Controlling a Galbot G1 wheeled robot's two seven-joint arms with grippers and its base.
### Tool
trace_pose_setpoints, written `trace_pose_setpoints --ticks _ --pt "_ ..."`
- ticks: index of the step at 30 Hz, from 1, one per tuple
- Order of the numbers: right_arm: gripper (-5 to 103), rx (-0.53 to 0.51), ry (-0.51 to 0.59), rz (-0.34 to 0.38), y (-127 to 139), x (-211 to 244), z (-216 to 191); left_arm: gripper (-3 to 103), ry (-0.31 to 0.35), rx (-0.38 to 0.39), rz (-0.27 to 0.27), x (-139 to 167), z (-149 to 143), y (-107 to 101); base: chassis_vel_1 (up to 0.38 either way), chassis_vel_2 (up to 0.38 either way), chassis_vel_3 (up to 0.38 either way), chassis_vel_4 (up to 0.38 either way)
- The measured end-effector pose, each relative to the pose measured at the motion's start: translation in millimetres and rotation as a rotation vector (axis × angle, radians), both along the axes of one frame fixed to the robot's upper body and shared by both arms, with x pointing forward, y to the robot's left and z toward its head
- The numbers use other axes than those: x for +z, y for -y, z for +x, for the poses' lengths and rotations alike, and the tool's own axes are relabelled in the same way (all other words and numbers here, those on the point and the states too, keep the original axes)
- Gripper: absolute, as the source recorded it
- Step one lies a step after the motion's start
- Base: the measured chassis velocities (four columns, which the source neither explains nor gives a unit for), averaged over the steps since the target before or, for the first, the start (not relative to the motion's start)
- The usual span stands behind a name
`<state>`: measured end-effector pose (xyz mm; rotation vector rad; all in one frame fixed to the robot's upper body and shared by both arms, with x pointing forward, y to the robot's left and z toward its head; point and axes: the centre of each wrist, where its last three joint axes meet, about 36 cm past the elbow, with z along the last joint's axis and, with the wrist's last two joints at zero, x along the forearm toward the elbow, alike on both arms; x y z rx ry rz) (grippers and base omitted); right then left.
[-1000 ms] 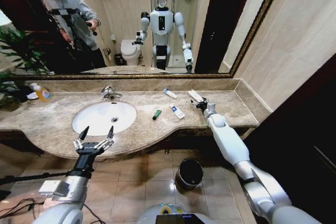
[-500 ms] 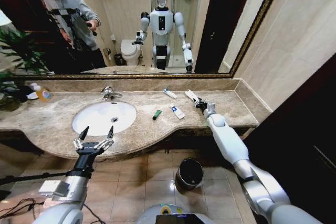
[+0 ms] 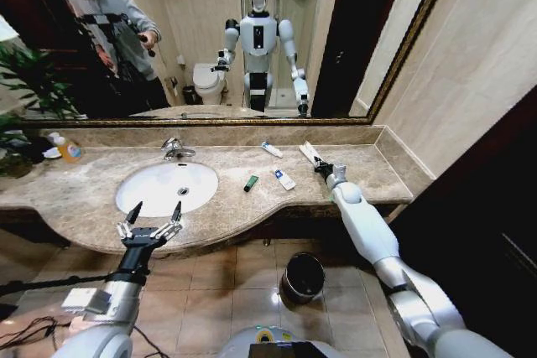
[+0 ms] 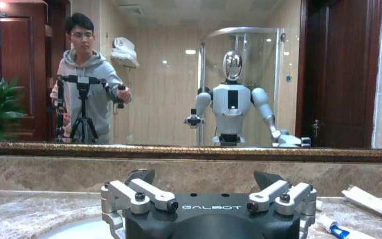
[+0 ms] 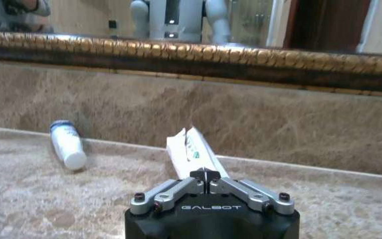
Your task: Pick up the trash from the sink and place it in the trash bin.
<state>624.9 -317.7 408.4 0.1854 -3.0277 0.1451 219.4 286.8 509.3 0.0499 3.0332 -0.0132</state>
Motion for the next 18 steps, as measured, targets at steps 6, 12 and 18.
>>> trace_pose_setpoints --ticks 6,12,18 --pt "0 -0.023 0.059 0.013 6 24 -22 100 0.000 0.000 0.000 0 0 0 0.000 0.000 0.000 0.000" --pt "0 -0.034 0.122 0.002 13 50 -67 100 0.000 0.000 0.000 0 0 0 0.000 0.000 0.000 0.000" --pt "0 -0.025 0.155 0.013 21 65 -140 100 0.000 0.000 0.000 0 0 0 0.000 0.000 0.000 0.000"
